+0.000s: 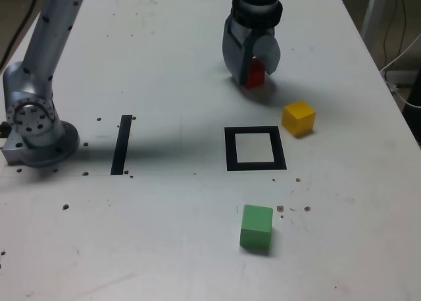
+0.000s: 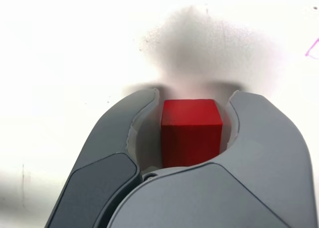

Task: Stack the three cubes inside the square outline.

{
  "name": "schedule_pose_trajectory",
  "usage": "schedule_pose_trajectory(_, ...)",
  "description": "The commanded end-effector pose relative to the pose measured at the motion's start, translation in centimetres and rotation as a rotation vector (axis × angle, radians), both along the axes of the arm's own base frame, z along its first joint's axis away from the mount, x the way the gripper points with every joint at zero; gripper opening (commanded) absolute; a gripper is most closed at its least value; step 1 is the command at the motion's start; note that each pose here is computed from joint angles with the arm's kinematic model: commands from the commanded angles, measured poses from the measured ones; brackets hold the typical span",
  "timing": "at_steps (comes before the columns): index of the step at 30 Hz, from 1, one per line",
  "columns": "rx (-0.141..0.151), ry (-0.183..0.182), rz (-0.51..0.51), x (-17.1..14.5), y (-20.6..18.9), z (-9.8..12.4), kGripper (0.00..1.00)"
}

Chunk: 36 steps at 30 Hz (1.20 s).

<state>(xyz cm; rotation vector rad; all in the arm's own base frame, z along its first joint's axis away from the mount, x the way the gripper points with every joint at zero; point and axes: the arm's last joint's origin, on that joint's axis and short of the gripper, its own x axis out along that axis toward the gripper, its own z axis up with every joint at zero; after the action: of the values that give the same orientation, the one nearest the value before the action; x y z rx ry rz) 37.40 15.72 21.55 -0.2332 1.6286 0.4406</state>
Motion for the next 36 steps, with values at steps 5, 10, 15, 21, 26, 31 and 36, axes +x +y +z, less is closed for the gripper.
schedule_pose_trajectory(5, 0.020, -0.002, -0.047, -0.4, -1.6, 1.7, 0.19)
schedule_pose_trajectory(10, 0.052, 0.003, -0.133, -1.2, -4.8, 4.3, 0.19)
schedule_pose_trajectory(15, 0.068, -0.005, -0.233, -2.3, -9.3, 7.0, 0.19)
schedule_pose_trajectory(21, 0.040, -0.001, -0.330, -2.8, -13.8, 7.4, 0.19)
schedule_pose_trajectory(26, -0.001, -0.004, -0.356, -3.0, -15.4, 6.2, 0.19)
schedule_pose_trajectory(31, -0.014, -0.001, -0.365, -2.9, -15.8, 5.1, 0.19)
schedule_pose_trajectory(36, -0.030, 0.018, -0.369, -2.8, -16.0, 3.4, 0.19)
